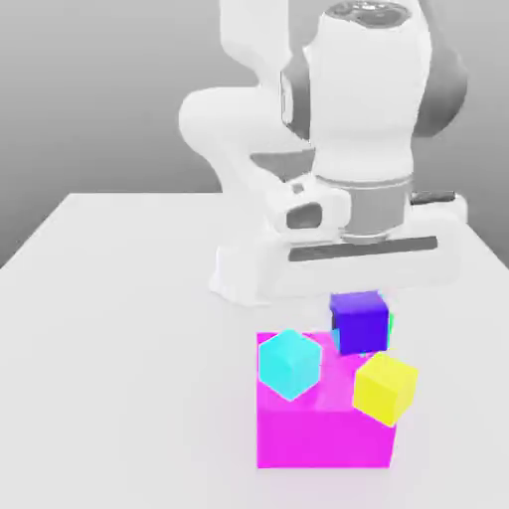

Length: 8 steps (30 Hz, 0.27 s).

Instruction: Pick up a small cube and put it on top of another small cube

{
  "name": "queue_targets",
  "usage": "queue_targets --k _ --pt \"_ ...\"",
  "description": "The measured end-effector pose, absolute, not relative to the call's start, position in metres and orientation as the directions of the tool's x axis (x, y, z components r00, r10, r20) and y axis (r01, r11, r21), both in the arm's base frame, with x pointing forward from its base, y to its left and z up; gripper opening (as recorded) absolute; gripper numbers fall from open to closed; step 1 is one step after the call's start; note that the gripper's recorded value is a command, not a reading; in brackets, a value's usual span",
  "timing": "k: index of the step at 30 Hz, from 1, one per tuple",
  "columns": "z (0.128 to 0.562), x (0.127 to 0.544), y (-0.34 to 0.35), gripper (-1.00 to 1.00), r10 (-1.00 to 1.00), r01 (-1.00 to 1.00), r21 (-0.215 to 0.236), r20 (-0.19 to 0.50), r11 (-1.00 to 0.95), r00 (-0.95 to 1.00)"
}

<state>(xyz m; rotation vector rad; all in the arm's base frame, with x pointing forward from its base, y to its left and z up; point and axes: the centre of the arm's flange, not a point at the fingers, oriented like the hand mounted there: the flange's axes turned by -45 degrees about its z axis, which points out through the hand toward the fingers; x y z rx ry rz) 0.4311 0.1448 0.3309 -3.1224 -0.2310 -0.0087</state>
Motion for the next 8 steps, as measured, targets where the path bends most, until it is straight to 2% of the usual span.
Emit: queue_targets --k 2,3,8 --pt "0.305 0.429 0.151 -1.0 0.154 0.154 -0.003 0.002 -0.988 0.988" --pt "0.291 0.428 0.151 1.0 0.155 0.155 -0.002 0.001 -0.988 0.988" --pt "0.291 0.428 0.151 1.0 0.155 0.155 -0.002 0.001 -0.988 0.988"
